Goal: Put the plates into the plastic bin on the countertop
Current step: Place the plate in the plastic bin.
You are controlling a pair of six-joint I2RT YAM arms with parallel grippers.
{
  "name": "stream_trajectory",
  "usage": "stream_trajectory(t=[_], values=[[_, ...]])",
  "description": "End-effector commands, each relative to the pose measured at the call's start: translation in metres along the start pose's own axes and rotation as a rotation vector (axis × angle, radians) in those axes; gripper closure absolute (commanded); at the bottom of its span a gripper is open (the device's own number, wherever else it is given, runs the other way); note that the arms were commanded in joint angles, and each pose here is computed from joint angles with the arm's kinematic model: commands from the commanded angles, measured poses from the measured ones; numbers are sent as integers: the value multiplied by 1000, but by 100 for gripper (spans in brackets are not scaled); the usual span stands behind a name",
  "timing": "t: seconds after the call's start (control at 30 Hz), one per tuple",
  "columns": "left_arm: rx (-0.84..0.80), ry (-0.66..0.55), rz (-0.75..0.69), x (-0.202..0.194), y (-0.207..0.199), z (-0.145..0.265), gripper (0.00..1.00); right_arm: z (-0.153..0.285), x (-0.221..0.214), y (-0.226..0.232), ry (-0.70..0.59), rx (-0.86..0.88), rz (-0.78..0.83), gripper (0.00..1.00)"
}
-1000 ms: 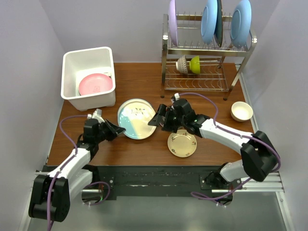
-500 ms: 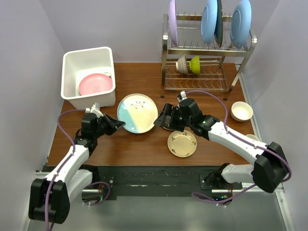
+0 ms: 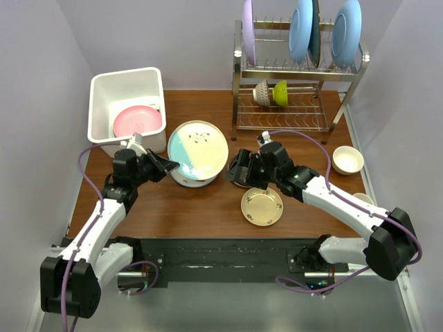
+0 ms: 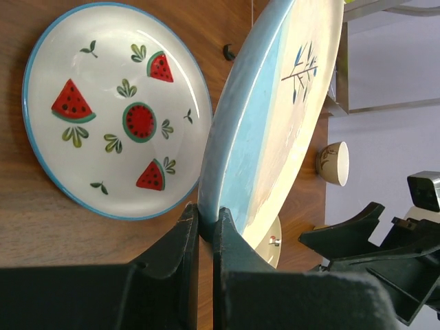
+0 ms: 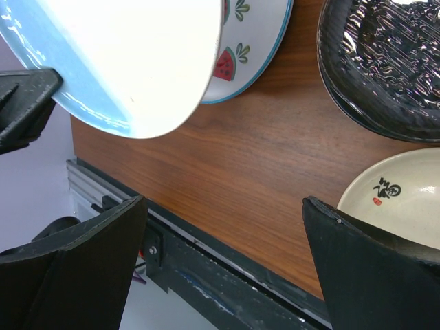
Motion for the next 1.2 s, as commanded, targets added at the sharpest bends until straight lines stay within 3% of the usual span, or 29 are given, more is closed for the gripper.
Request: stream_trajectory(t=[0.0, 0.73, 1.17], values=[[-232, -58, -103, 26, -72, 10, 100, 6, 7, -1, -45, -8, 18, 1], [-277, -113, -147, 75, -137, -5, 100, 8, 4, -5, -35, -26, 36, 1], [-288, -197, -113, 131, -144, 0, 100, 14, 4, -11, -40, -68, 62, 1]])
Point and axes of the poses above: each gripper's point midway between its finger pads, its own z axis back along the fingers, its own y axis along the line the jaws close on, x = y × z, the point moved 5 cm from there along z, back along the fingers, and after that the axes turned 12 degrees about z, right-handed, at the moved point
